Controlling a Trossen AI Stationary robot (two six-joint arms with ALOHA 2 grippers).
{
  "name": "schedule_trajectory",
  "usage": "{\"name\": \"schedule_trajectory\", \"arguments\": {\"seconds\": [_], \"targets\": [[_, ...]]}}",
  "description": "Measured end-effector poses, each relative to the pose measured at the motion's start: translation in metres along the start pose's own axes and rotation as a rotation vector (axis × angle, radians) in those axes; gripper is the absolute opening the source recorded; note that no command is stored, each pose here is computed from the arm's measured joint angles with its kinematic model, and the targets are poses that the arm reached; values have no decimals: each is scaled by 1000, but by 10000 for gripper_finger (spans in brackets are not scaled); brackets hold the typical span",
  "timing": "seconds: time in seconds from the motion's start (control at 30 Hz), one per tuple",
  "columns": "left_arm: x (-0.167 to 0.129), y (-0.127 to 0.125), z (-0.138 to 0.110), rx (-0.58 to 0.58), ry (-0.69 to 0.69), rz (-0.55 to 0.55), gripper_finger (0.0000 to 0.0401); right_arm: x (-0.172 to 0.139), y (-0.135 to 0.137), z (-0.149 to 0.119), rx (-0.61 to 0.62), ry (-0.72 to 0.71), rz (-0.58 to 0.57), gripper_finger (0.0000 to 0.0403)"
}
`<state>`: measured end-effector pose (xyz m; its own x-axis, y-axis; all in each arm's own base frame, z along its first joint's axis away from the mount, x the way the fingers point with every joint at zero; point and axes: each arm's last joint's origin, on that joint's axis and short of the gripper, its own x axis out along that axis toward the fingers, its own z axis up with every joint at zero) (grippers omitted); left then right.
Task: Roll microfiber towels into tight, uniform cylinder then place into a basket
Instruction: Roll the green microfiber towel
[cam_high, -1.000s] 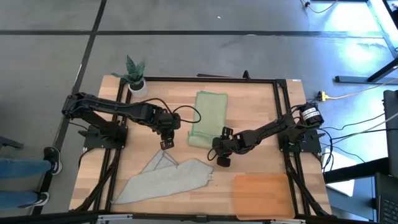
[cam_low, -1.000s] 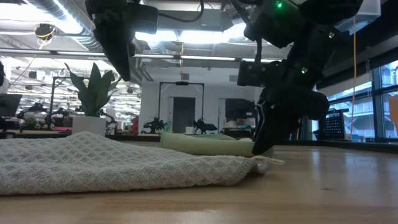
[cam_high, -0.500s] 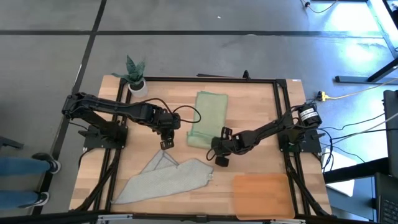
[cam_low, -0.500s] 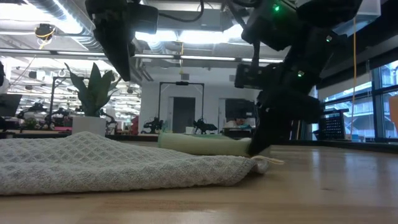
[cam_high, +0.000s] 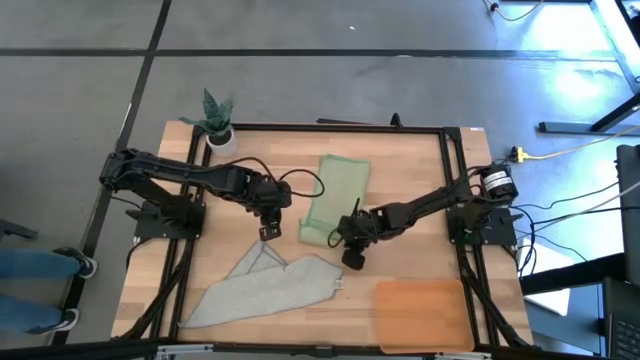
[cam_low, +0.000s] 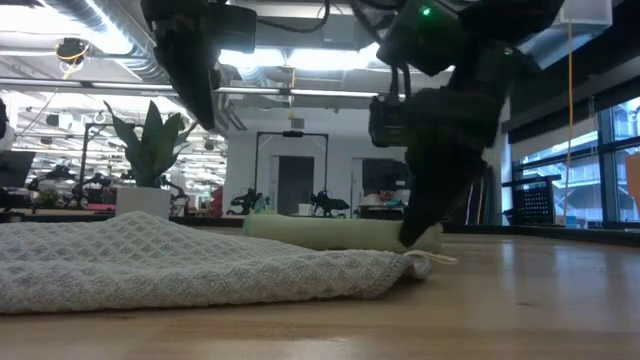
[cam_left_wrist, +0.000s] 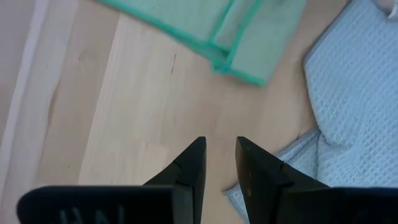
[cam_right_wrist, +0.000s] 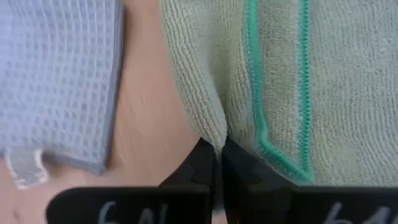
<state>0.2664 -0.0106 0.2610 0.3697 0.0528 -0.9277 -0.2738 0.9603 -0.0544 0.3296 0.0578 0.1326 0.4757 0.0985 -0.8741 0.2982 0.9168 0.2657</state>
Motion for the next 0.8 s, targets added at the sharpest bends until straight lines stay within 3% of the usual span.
{"name": "schedule_trajectory", "arguments": {"seconds": [0.13,0.8], "targets": [[0,-6,-1,88,-13,-13,78,-1,-9,9,68,16,49,8],[-2,-21,-3,165,-63,28,78,-10,-55,39,277,78,329,8]]}}
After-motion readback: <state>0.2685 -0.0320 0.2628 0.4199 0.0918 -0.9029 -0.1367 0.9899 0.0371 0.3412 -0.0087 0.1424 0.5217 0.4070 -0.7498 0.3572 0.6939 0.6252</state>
